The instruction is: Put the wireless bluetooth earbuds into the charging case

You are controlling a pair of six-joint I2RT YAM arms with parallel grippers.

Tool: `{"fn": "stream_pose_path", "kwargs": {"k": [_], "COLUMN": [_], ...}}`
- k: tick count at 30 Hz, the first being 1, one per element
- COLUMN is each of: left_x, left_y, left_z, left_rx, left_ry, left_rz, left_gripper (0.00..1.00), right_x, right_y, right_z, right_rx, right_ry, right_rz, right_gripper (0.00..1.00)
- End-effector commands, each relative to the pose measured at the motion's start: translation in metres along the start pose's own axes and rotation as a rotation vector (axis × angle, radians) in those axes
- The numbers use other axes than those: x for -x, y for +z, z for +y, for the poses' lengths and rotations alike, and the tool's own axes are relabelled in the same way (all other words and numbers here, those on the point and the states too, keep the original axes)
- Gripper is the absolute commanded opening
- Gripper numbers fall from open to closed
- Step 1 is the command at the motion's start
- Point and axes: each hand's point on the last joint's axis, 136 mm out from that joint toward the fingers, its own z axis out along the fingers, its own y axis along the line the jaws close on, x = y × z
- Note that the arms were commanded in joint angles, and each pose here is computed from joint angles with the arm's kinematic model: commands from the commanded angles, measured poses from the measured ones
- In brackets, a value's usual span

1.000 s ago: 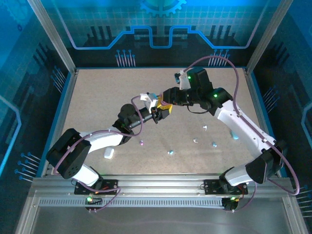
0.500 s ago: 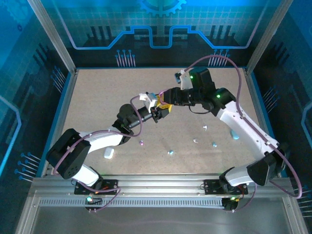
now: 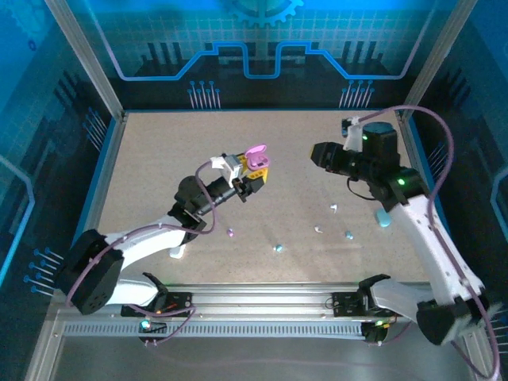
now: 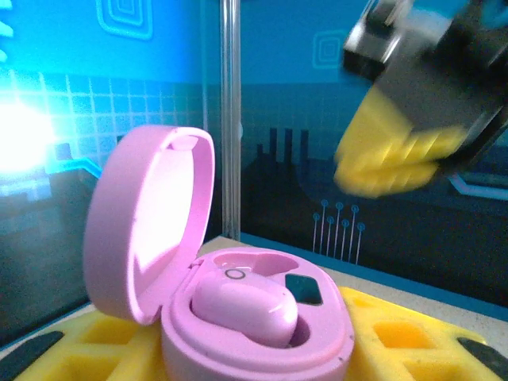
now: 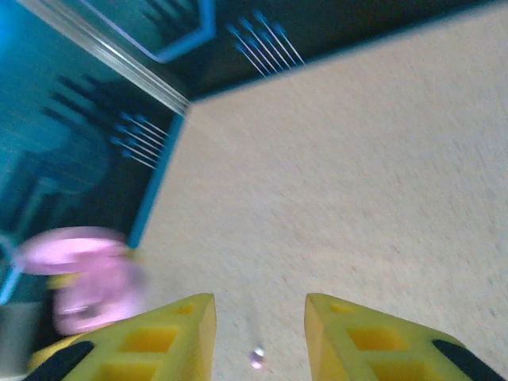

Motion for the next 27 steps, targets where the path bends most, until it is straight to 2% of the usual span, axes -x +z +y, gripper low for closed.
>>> {"fn": "stream_pose_path", "kwargs": {"k": [1, 5, 13, 20, 27], "left_x": [0.030, 0.059, 0.115, 0.135, 0.141], "left_y": [-0.014, -0.028, -0.059, -0.074, -0.077], "left_z": [0.002, 0.002, 0.000, -0.004, -0.007], "left_rx": [0.040, 0.077, 0.145, 0.155, 0.145], "left_ry": [0.041, 0.049, 0.118, 0.143, 0.160], "left_rz": [-0.043, -0.030, -0.047, -0.067, -0.071], "left_gripper": [0.45, 0.46, 0.46, 0.46, 0.46], "right_x": [-0.042, -0.089, -0.183, -0.244, -0.276], "right_y": [0.044, 0.095, 0.168, 0.192, 0.202], "right_z": [-0.024, -0.027, -0.002, 0.019, 0.024], "right_rx": [0.004, 0.025, 0.015, 0.008, -0.074], "right_ry": [0.083, 0.103, 0.005, -0.126, -0.283], "right_rz": [0.223, 0.446, 0.769, 0.927, 0.998], "right_gripper": [0.36, 0.34, 0.34, 0.37, 0.45]}}
